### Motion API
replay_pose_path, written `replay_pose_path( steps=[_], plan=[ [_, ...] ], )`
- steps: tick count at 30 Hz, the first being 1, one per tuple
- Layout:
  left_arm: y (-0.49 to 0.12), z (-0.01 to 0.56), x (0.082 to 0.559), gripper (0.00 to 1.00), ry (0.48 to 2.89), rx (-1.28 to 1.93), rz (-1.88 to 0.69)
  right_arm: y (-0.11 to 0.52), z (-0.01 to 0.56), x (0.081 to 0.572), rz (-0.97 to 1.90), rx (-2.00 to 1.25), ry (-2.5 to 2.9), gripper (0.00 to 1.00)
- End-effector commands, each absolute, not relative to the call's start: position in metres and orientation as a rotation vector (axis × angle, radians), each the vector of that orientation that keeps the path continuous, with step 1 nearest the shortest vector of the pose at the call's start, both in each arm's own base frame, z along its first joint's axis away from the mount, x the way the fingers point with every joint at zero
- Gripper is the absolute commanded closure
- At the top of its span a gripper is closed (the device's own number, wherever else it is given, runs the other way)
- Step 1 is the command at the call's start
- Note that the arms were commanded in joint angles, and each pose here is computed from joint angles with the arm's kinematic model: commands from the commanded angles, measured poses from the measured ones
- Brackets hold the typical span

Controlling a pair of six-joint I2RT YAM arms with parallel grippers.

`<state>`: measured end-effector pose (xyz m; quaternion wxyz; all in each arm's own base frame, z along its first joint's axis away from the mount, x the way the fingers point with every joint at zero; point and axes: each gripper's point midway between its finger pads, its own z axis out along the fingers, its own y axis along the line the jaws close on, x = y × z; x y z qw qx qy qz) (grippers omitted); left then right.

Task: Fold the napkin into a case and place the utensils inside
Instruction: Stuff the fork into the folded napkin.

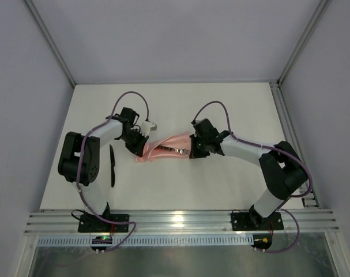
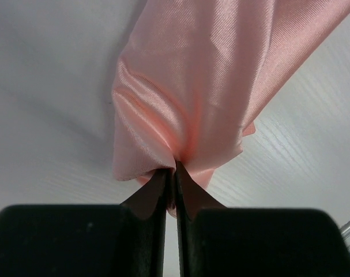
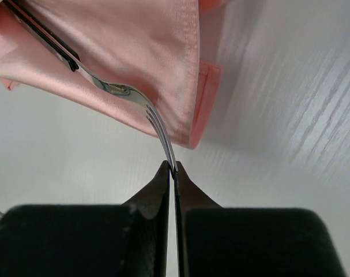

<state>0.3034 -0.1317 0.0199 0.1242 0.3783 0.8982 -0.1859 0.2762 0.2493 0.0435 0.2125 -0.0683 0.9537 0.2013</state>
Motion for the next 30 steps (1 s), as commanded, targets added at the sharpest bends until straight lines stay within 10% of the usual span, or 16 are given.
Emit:
replay_pose_path(
  steps=[1, 8, 11, 16, 30],
  plan=[
    [-0.123, 0.019, 0.313, 0.92, 2.564, 1.148, -0.432, 0.248, 0.057, 0.288, 0.48, -0.268, 2.612, 0.96],
    [-0.12, 0.027, 0.318, 0.88, 2.532, 1.156, -0.385, 0.218, 0.07, 0.292, 0.242, -0.409, 2.62, 0.96],
    [-0.119, 0.029, 0.317, 0.61, 2.532, 1.164, -0.383, 0.222, 0.074, 0.3, 0.226, -0.492, 2.614, 0.96],
    [-0.115, 0.048, 0.324, 0.48, 2.5, 1.134, -0.342, 0.231, 0.073, 0.302, 0.288, -0.601, 2.647, 0.96],
    [-0.101, 0.066, 0.358, 0.48, 2.523, 0.895, -0.36, 0.241, 0.069, 0.307, 0.351, -0.674, 2.69, 0.96]
  ],
)
